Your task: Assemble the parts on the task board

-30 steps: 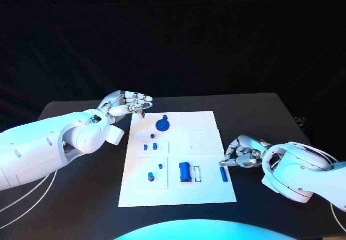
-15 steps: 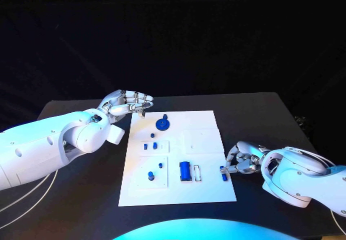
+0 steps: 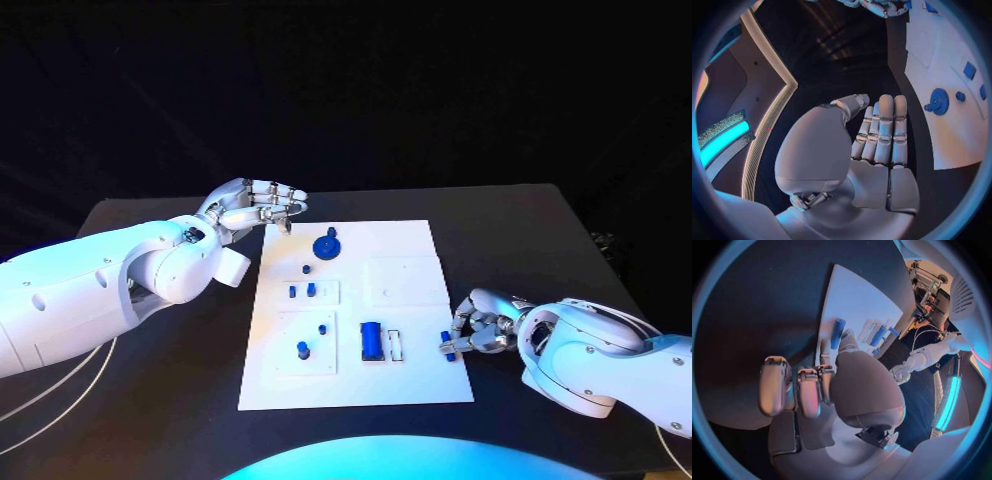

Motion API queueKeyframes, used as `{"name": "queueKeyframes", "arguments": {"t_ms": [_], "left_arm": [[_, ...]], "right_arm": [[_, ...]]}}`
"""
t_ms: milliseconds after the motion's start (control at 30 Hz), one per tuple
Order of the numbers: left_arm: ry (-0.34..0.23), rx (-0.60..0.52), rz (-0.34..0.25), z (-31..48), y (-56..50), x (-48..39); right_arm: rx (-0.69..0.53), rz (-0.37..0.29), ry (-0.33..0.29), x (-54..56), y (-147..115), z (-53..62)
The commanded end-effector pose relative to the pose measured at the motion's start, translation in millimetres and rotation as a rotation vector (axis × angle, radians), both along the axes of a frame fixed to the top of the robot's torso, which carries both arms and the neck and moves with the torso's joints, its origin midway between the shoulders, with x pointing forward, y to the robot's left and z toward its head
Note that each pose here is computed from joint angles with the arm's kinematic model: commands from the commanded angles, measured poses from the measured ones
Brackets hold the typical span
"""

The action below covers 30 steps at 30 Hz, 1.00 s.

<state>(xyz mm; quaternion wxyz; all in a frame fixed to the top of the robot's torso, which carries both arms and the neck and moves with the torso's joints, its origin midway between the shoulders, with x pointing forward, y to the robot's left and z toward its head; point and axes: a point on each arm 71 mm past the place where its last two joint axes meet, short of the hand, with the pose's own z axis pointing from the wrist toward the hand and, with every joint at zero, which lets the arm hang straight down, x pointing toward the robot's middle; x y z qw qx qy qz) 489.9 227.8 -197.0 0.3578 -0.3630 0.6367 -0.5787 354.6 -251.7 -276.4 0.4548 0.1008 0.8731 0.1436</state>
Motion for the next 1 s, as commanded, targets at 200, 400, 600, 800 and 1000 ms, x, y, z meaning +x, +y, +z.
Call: {"name": "queueKeyframes", "arguments": {"t_ms": [200,400,600,800,1000], "left_arm": [[0.001,-0.011,-0.016,0.9,-1.6,-0.6],[0.002,-0.01,-0.015,0.9,-1.0,-0.7],[0.002,-0.01,-0.015,0.9,-0.3,-1.0],[0.003,-0.009,-0.013,1.0,0.8,-1.4],[0.003,-0.008,-0.013,1.1,1.3,-1.7]], "right_arm": [[-0.042,0.039,0.018,-3.2,6.2,-8.6],[-0.058,0.044,0.007,-2.7,8.0,-9.7],[-0.07,0.048,-0.006,-2.3,9.5,-9.5],[-0.062,0.05,-0.019,-3.7,12.8,-7.3],[-0.026,0.043,-0.035,-5.5,17.9,-0.7]]}}
